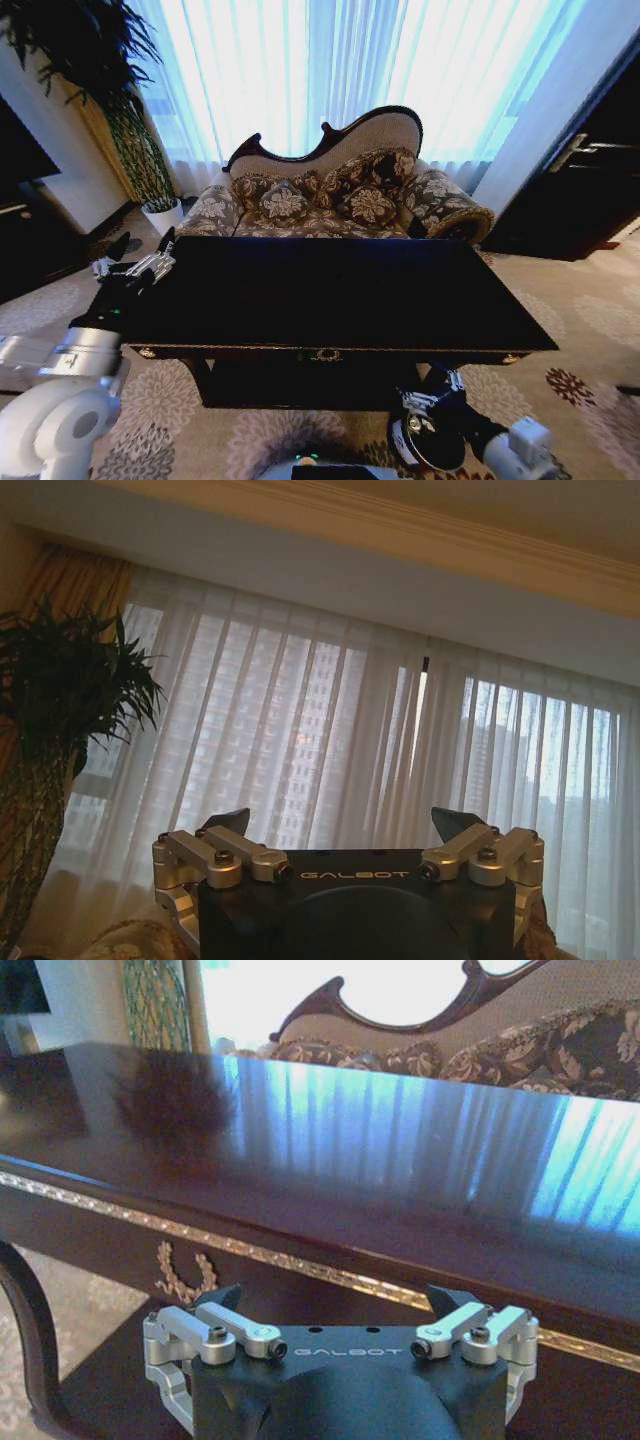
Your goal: Move to the front of the table and place the trash on the table into the trash bin.
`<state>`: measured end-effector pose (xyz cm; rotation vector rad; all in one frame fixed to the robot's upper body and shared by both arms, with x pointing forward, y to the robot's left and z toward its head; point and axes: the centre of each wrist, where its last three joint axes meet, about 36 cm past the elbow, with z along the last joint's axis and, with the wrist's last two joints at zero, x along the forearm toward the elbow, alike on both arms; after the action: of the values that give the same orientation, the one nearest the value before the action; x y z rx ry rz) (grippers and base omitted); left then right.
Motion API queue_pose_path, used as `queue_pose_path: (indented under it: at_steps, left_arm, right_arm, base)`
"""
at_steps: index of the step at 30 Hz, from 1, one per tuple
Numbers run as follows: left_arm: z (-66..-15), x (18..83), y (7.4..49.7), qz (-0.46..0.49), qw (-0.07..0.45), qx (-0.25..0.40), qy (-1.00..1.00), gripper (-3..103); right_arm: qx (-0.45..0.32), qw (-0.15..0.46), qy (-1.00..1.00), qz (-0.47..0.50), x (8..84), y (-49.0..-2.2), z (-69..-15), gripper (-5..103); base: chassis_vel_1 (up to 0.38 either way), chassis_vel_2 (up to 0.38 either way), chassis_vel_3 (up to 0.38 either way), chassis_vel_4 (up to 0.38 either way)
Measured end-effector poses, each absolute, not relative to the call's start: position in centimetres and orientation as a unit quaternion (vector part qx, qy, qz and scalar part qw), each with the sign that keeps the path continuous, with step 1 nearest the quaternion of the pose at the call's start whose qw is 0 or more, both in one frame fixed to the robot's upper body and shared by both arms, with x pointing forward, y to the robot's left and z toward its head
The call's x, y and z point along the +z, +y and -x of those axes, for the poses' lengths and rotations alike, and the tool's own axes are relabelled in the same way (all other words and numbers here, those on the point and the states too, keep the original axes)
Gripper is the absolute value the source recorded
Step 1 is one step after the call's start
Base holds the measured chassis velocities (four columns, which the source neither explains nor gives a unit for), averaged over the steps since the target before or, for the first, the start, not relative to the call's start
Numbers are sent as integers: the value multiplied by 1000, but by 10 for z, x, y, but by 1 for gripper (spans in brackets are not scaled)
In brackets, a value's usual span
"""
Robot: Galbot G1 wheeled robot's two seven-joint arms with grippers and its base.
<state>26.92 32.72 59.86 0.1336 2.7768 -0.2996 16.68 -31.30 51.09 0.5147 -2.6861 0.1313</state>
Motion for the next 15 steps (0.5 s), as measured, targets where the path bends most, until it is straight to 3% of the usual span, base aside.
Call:
queue_pose_path:
  at_steps: [7, 15]
  left_arm:
    - [-266, 602, 334, -41, 176, -109, 977, 100]
    - [-263, 606, 341, -24, 168, -110, 979, 100]
  right_arm:
    - [-33, 146, -978, -145, 528, -319, -200, 100]
    - [-73, 0, -994, -87, 563, -325, -241, 100]
  base:
    - [0, 0, 0, 0]
    - [0, 0, 0, 0]
